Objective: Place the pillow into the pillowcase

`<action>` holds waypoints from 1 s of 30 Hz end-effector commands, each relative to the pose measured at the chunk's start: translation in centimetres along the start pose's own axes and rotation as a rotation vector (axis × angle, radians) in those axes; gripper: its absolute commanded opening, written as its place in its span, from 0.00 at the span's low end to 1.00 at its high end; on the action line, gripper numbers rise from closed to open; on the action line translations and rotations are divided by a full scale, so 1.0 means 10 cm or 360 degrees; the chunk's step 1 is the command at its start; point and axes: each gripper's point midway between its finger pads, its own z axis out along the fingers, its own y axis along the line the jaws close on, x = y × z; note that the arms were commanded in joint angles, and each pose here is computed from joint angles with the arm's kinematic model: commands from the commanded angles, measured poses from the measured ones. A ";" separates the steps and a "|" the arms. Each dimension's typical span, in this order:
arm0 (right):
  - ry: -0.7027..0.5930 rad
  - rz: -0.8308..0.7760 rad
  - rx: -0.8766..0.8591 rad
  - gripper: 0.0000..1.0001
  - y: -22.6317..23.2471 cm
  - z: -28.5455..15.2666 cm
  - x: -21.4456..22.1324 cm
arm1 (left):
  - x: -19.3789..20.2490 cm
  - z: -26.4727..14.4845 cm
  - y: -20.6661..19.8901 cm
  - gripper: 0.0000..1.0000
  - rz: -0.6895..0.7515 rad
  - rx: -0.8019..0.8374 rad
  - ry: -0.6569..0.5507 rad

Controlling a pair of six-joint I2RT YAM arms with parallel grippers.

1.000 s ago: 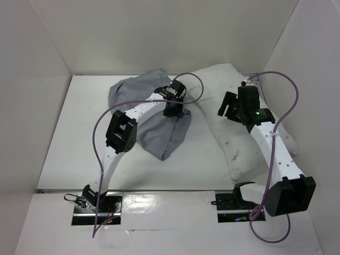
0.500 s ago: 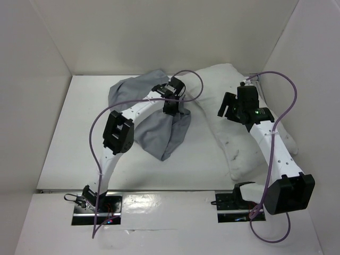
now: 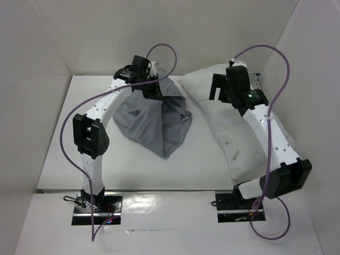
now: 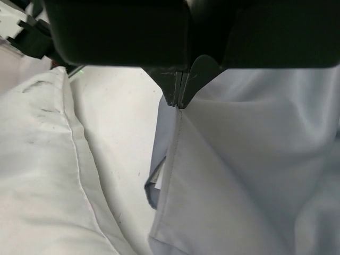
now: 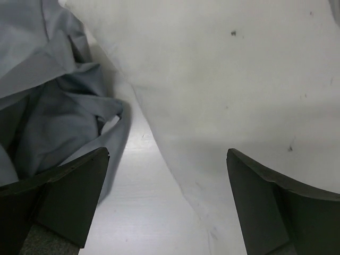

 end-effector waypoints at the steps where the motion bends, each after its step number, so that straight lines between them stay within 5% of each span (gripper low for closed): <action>1: 0.0045 -0.0153 0.0328 0.99 -0.18 0.35 0.01 | 0.00 -0.21 -0.15 0.00 0.0022 0.0231 0.0030; 6: 0.0169 -0.0022 0.0331 0.99 -0.12 1.15 0.11 | -0.01 -0.30 -0.12 0.00 0.0003 0.0251 0.0023; 8: 0.0224 0.0028 0.0286 0.90 -0.09 1.32 0.16 | 0.01 -0.37 -0.18 0.00 0.0010 0.0287 0.0024; 9: 0.0259 0.0058 0.0254 0.78 -0.06 1.43 0.20 | 0.01 -0.38 -0.13 0.00 -0.0008 0.0274 0.0031; 11: 0.0259 0.0068 0.0203 0.17 0.01 1.48 0.18 | 0.05 -0.46 -0.16 0.00 0.0005 0.0283 0.0045; 12: 0.0270 0.0093 0.0184 0.00 0.05 1.51 0.20 | 0.04 -0.48 -0.12 0.00 0.0004 0.0272 0.0048; 15: 0.0217 0.0113 0.0120 0.00 0.09 1.37 0.11 | 0.05 -0.62 -0.13 0.00 -0.0004 0.0284 0.0031; 22: -0.0328 0.0216 -0.0216 0.00 0.00 -0.03 -0.68 | -0.02 -0.76 -0.06 0.00 -0.0035 0.0339 -0.0004; 30: -0.0351 -0.0076 -0.0511 0.00 0.07 -1.04 -0.35 | -0.08 -0.67 0.00 0.00 -0.0096 0.0379 0.0017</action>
